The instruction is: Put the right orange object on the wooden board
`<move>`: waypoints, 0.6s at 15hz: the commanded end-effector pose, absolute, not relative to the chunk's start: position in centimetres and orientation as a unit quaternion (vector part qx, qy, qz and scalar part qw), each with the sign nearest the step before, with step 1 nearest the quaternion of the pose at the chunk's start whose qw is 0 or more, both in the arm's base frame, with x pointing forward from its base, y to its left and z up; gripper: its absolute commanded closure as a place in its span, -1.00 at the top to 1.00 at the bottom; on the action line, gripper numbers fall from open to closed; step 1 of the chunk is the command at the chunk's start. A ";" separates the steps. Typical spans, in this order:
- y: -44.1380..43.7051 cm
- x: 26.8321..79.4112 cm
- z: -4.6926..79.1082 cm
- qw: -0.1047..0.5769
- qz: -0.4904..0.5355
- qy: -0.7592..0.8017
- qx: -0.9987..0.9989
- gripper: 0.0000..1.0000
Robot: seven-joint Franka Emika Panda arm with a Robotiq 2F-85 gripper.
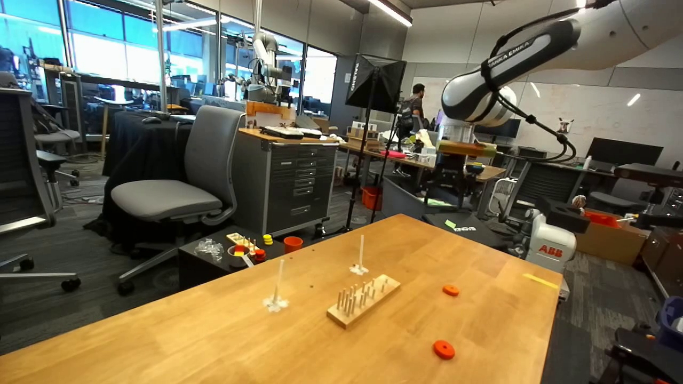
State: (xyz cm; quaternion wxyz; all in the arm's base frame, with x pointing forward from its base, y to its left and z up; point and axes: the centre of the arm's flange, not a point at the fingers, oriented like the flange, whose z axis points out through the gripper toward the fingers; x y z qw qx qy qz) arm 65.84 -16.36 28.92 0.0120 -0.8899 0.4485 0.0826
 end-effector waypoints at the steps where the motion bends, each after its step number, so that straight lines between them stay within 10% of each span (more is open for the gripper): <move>1: -14.9 67.4 25.5 -0.048 0.161 0.441 -0.882 1.00; 9: -12.5 64.8 22.4 -0.114 0.180 0.400 -0.891 1.00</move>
